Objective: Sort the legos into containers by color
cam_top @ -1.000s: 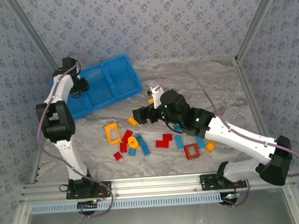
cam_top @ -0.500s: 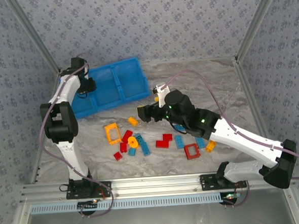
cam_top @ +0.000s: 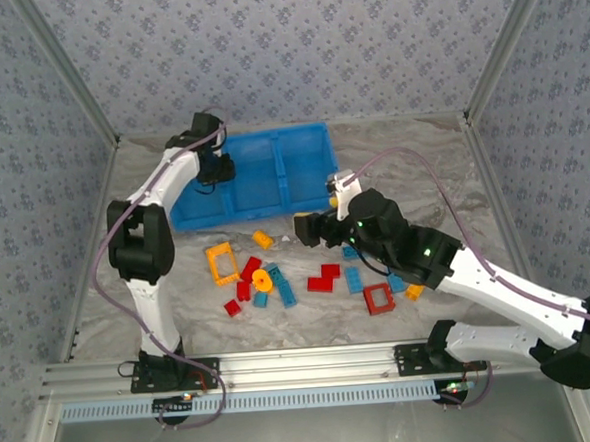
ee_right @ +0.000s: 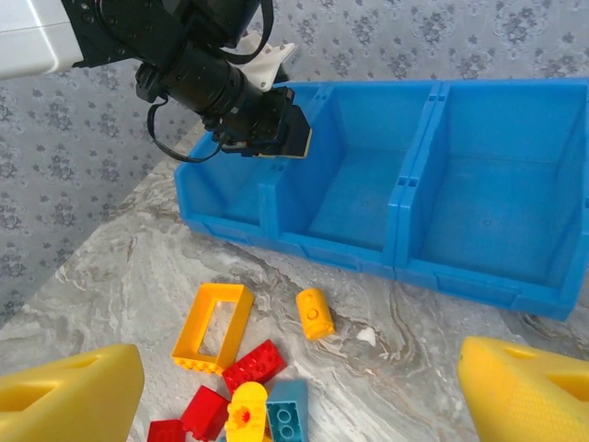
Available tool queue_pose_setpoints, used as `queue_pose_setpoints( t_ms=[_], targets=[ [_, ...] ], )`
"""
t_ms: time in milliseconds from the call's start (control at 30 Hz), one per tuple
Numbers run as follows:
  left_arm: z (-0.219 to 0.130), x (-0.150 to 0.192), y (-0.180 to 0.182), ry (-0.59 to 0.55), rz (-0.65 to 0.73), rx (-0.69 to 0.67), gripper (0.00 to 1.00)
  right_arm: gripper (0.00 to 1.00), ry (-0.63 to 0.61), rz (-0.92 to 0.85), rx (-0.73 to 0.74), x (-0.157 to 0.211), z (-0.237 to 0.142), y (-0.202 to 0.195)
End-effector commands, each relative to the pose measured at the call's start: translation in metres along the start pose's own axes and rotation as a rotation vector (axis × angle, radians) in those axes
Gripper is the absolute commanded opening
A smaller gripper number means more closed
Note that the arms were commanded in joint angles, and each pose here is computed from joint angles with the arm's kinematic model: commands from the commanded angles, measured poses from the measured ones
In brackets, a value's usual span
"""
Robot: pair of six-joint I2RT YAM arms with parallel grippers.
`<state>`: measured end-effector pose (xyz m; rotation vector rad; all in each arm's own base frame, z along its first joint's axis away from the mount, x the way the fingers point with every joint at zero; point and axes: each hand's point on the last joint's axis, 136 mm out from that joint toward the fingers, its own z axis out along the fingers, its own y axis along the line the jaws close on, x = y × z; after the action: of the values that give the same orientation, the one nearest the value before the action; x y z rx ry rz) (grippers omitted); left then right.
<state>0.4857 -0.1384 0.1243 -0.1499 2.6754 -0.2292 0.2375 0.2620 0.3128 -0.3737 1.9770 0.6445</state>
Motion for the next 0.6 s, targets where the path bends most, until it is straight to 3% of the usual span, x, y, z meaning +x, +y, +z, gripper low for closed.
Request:
queue_pose_setpoints(
  t_ms=[0,333,567],
  targets=[
    [-0.021,-0.027,-0.047,-0.087,-0.042,0.133,0.00,0.91,0.006,0.018,0.051,0.004,-0.009,-0.014],
    [-0.012,-0.029,-0.112,-0.104,-0.014,0.197,0.00,0.90,0.011,0.042,0.083,0.012,-0.018,-0.026],
    [-0.009,-0.033,-0.131,-0.106,0.016,0.213,0.00,0.90,0.014,0.049,0.104,0.015,-0.024,-0.032]
  ],
)
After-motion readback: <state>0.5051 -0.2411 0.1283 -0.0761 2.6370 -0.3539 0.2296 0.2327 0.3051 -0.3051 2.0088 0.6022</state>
